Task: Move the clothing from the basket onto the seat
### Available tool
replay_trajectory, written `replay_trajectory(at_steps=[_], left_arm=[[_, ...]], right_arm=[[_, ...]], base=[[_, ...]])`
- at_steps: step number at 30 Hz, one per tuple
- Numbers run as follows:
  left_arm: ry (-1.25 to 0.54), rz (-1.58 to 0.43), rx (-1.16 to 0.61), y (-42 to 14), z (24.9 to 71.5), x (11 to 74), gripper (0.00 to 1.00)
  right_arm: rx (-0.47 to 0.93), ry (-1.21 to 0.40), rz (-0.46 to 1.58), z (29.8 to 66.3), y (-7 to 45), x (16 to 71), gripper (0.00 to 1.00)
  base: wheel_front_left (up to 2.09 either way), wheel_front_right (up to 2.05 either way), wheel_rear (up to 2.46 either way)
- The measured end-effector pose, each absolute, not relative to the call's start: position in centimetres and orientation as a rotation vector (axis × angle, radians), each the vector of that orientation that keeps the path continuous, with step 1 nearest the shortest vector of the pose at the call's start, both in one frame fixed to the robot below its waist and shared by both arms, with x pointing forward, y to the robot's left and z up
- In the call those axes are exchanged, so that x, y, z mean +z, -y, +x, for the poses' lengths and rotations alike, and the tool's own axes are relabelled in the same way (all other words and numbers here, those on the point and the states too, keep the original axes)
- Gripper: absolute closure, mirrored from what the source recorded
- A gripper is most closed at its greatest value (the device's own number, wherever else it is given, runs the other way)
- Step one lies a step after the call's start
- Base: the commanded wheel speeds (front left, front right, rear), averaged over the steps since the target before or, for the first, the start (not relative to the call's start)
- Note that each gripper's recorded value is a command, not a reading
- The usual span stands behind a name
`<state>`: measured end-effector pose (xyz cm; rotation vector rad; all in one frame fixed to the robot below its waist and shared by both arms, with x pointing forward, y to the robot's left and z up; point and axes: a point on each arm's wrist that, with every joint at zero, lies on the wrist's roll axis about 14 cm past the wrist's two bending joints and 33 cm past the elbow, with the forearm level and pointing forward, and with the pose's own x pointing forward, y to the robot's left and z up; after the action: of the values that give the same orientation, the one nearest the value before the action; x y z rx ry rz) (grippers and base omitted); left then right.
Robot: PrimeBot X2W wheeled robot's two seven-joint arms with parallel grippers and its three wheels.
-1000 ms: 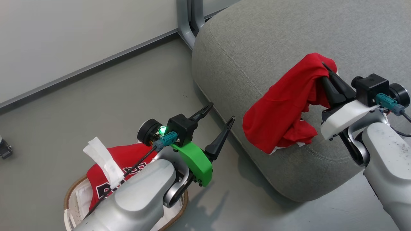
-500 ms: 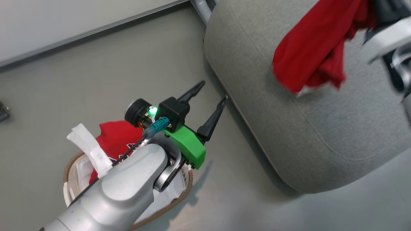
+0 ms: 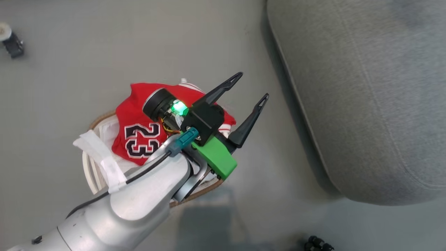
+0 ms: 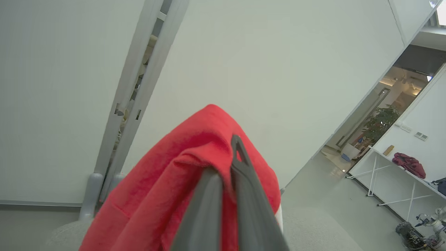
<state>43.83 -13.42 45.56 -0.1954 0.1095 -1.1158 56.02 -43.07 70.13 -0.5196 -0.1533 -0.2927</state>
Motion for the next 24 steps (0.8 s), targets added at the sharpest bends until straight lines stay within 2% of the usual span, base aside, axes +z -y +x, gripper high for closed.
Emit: replay_trajectory(at_steps=[5,7,10,16,17,18,19,24], left_arm=[[-0.145,-0.21,-1.093,12.4,44.2,43.6,0.0],[-0.166,-0.209,-1.078,11.8,44.4,42.5,0.0],[-0.194,-0.21,-1.064,11.1,44.5,41.4,0.0],[-0.242,-0.204,-1.037,10.1,44.9,39.3,0.0],[-0.248,-0.205,-1.037,10.1,44.9,39.1,0.0],[-0.25,-0.205,-1.039,10.2,44.9,39.1,0.0],[-0.251,-0.207,-1.042,10.3,44.9,39.0,0.0],[-0.245,-0.205,-1.054,10.7,44.8,39.2,0.0]], right_arm=[[-0.323,0.058,-0.43,58.7,44.0,62.8,1.0],[-0.327,-0.023,-0.386,59.3,44.0,58.0,1.0],[-0.316,-0.119,-0.347,59.6,43.2,52.4,1.0],[-0.283,-0.258,-0.292,59.6,41.0,45.0,1.0],[-0.272,-0.284,-0.31,59.3,40.9,44.0,0.78],[-0.272,-0.294,-0.309,59.1,40.9,43.6,0.47],[-0.28,-0.302,-0.299,58.8,41.0,43.3,0.0],[-0.282,-0.324,-0.273,57.6,40.6,42.2,0.0]], base=[[0.0,0.0,0.0],[0.0,0.0,0.0],[0.0,0.0,0.0],[0.0,0.0,0.0],[0.0,0.0,0.0],[0.0,0.0,0.0],[0.0,0.0,0.0],[0.0,0.0,0.0]])
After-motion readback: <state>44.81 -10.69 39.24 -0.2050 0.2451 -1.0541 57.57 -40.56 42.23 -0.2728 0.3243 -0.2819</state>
